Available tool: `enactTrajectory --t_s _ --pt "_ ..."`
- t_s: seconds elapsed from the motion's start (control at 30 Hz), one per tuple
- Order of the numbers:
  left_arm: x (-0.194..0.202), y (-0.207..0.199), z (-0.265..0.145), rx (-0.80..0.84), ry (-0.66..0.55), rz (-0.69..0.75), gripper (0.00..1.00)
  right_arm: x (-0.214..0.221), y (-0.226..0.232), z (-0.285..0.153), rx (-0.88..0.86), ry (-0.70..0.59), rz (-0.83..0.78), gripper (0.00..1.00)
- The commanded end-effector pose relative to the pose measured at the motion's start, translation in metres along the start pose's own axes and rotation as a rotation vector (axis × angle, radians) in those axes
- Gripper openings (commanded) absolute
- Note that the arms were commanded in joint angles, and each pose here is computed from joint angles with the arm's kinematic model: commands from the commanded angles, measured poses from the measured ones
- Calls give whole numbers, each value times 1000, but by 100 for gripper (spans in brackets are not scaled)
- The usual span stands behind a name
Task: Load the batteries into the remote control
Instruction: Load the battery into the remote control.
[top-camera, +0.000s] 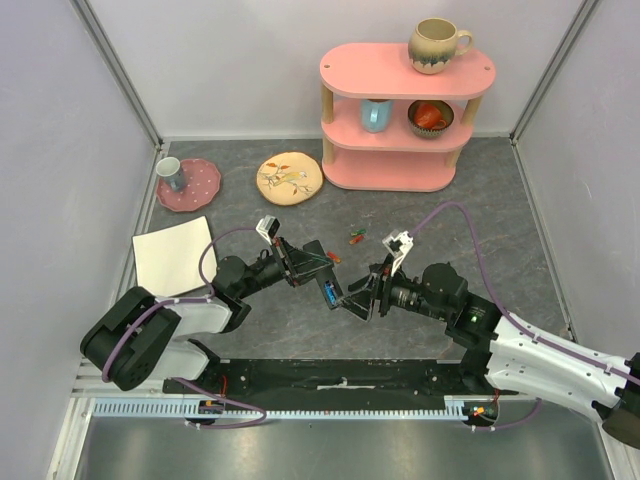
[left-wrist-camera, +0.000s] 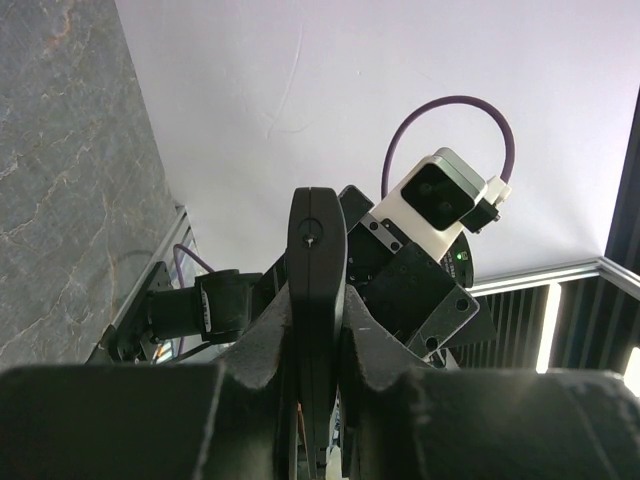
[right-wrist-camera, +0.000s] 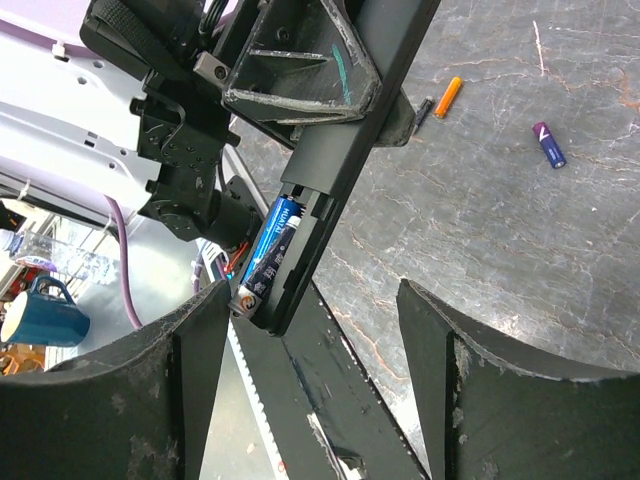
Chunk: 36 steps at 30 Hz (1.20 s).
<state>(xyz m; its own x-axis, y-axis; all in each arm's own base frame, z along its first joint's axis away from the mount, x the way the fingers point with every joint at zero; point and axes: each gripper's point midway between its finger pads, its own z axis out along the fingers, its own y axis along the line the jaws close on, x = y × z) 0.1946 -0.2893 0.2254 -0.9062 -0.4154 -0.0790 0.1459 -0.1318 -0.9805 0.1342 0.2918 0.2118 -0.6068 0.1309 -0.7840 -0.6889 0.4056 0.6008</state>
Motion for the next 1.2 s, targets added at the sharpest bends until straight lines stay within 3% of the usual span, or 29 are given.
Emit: enactTrajectory --t_s 0.0,1.17 --pt "6 -26 -1 101 26 100 2 -10 5 1 -25 -40 -20 74" --pt "11 -30 -4 114 39 103 2 -8 -18 12 10 -40 38 68"
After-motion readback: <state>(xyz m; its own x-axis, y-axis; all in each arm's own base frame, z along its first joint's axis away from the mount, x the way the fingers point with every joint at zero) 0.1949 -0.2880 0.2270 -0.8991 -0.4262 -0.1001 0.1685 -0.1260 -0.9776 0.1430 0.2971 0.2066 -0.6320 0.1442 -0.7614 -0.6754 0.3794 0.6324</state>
